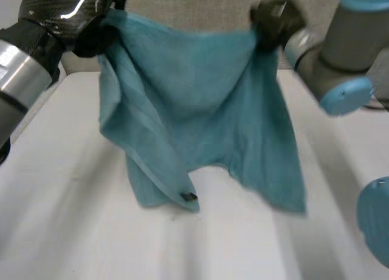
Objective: Fold the laundry
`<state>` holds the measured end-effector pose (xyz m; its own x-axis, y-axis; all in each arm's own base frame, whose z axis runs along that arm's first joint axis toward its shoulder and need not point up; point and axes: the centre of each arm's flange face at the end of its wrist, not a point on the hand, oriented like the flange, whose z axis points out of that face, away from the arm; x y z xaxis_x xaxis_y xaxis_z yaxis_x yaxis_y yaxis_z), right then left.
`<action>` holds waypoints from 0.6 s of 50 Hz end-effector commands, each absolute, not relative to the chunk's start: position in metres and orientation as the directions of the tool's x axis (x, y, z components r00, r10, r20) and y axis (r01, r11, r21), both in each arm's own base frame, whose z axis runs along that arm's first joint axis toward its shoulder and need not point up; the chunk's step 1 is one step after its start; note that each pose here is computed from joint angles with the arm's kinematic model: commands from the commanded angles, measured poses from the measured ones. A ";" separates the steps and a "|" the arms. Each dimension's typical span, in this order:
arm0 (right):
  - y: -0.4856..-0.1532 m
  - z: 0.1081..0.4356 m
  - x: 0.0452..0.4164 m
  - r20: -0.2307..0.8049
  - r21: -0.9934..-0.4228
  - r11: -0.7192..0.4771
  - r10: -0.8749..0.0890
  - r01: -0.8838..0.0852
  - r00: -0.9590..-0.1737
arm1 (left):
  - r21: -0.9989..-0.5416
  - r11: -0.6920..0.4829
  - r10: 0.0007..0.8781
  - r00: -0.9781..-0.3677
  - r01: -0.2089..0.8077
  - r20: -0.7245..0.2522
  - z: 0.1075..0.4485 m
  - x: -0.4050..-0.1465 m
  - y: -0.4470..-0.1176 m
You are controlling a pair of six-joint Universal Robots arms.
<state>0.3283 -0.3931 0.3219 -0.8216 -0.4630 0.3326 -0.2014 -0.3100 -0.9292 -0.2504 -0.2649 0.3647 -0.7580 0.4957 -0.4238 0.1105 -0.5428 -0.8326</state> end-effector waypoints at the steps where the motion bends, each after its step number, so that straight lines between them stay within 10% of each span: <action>1: -0.357 0.412 0.306 0.336 -0.851 -0.512 -0.357 -0.118 -0.872 | -0.779 -0.606 0.323 -0.845 0.160 -0.425 0.395 -0.243 -0.322; 10: -0.319 0.374 0.291 0.361 -0.881 -0.438 -0.382 -0.177 -0.850 | -0.754 -0.638 0.249 -0.885 0.155 -0.393 0.396 -0.239 -0.333; 20: -0.280 0.238 0.278 0.371 -0.905 -0.029 -0.544 -0.425 -0.753 | -0.916 -0.315 0.429 -0.823 0.249 -0.372 0.260 -0.241 -0.302; 30: -0.277 0.186 0.269 0.305 -0.851 0.172 -0.608 -0.496 -0.733 | -0.923 -0.176 0.474 -0.793 0.342 -0.384 0.209 -0.230 -0.276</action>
<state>0.2742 -0.2748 0.2049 -0.7306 -0.5910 0.3419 -0.4805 0.0894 -0.8724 -0.2368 -0.2931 0.2377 -0.8137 0.4481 -0.3702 0.2810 -0.2543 -0.9254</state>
